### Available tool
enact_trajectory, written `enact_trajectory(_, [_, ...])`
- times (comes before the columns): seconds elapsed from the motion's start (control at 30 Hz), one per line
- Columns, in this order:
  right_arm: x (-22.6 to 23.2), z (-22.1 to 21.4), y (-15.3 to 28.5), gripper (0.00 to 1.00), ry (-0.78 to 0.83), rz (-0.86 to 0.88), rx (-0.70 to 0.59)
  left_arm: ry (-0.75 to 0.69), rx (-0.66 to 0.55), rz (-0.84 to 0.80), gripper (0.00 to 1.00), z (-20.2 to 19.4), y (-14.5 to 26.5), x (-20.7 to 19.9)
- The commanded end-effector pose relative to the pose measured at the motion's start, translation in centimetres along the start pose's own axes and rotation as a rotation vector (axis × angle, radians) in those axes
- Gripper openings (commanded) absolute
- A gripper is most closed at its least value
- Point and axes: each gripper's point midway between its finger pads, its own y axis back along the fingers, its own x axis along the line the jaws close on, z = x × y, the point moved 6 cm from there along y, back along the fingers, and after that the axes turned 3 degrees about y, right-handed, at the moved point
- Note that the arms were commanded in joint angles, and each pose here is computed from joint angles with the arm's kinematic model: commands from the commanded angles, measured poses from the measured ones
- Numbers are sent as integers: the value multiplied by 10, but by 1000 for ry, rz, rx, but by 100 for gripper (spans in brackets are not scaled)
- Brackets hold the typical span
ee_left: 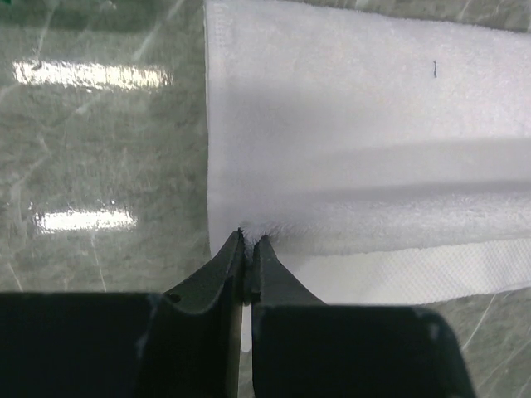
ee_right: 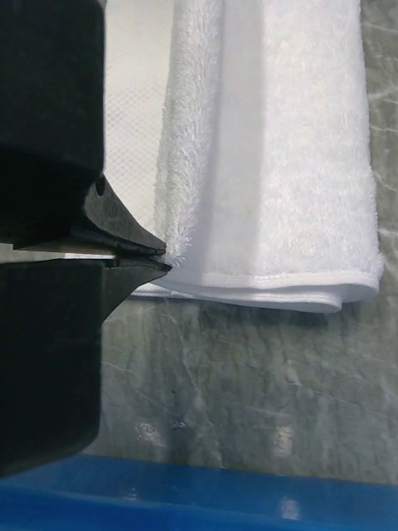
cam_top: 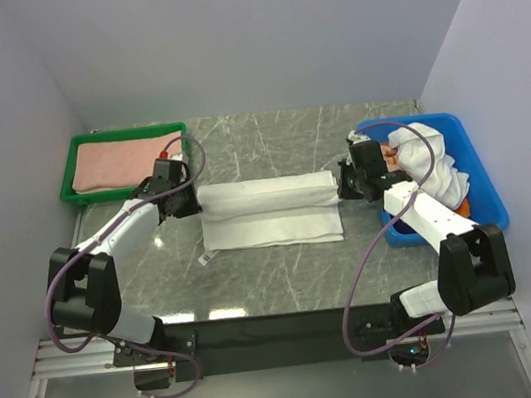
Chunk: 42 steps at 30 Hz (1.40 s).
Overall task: Fold and stack the towels
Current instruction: Fold the towel
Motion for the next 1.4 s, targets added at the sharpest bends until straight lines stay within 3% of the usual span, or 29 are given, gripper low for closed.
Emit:
enact_trajectory(0.0, [-11,4,9,0,-26,-63,-48,17,-28,53,1,0,5,13])
enact_trajectory(0.2, [-15,-13,6,0,-29,-77,-5,29,12,58,1,-16,2,19])
enact_trajectory(0.87, [-12,-12,15,0,-49,-60,-14,49,-43,30,1,-9,28,13])
enact_trajectory(1.17, [-14,-42,2,0,-72,-55,81,126,45,31,1,-49,12,24])
enact_trajectory(1.37, [-15,-56,-11,5,-78,-53,148,178,110,41,10,-69,-4,30])
